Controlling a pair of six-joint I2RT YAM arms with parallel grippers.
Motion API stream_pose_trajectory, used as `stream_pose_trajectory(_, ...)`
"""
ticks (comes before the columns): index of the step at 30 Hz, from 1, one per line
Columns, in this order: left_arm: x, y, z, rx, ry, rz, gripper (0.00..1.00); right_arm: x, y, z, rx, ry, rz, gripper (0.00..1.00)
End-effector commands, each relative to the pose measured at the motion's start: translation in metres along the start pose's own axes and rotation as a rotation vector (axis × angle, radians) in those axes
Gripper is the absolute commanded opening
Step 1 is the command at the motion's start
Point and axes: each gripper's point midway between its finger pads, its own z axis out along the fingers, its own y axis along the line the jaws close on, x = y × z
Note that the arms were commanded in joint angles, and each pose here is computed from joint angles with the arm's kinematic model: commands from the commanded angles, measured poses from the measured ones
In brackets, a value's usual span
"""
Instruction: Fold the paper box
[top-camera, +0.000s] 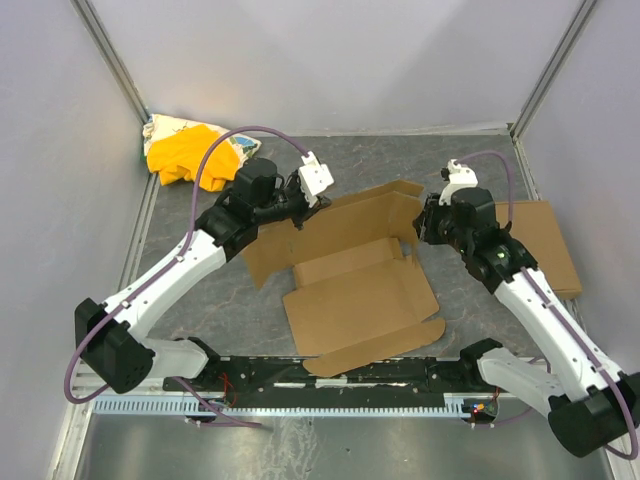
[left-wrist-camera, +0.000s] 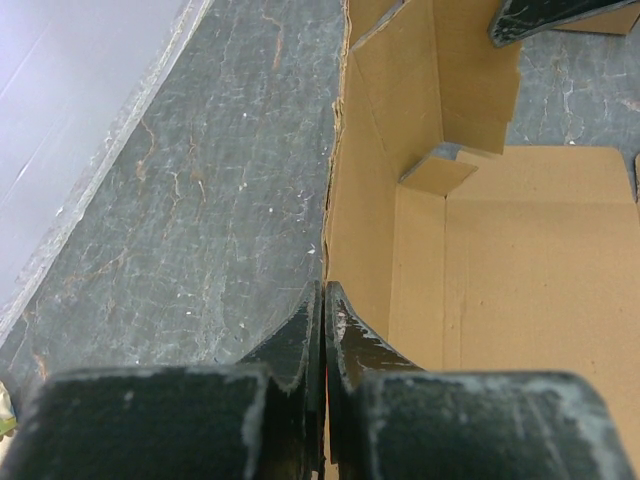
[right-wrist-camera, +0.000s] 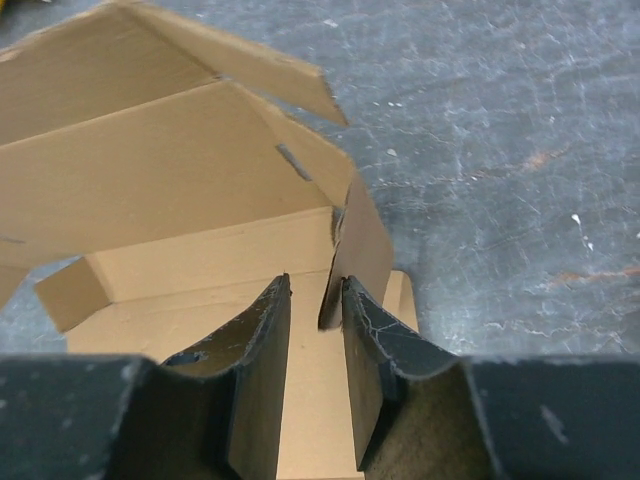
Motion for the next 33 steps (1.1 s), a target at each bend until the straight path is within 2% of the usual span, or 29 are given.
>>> stream_pose_trajectory(1,-0.033,-0.004,-0.009,0.004,-0.131,0.018,0.03,-0.001,-0.02,0.018,0.124,-0.016,0.019,0.35)
stream_pose_trajectory(6,-0.041,-0.015,-0.017,0.042,-0.177,0.03,0.03,0.001,-0.041,0.031,0.232,-0.036,0.016,0.35)
stream_pose_trajectory(13,-0.047,-0.025,-0.022,0.089,-0.221,-0.008,0.03,-0.009,-0.053,0.04,0.264,-0.073,0.027,0.35)
stream_pose_trajectory(19,-0.039,-0.043,-0.019,0.204,-0.188,-0.048,0.03,-0.02,-0.068,0.047,0.253,-0.099,0.045,0.37)
stream_pose_trajectory(22,-0.031,-0.04,-0.015,0.187,-0.165,-0.055,0.03,-0.025,-0.071,0.047,0.244,-0.093,0.037,0.39)
stream_pose_trajectory(28,0.006,-0.02,-0.002,0.079,-0.031,-0.026,0.03,-0.045,-0.064,0.014,0.233,-0.11,-0.016,0.5)
stream_pose_trajectory(33,0.013,-0.014,0.005,0.058,-0.001,-0.028,0.03,-0.064,-0.039,-0.028,0.12,-0.137,-0.078,0.51)
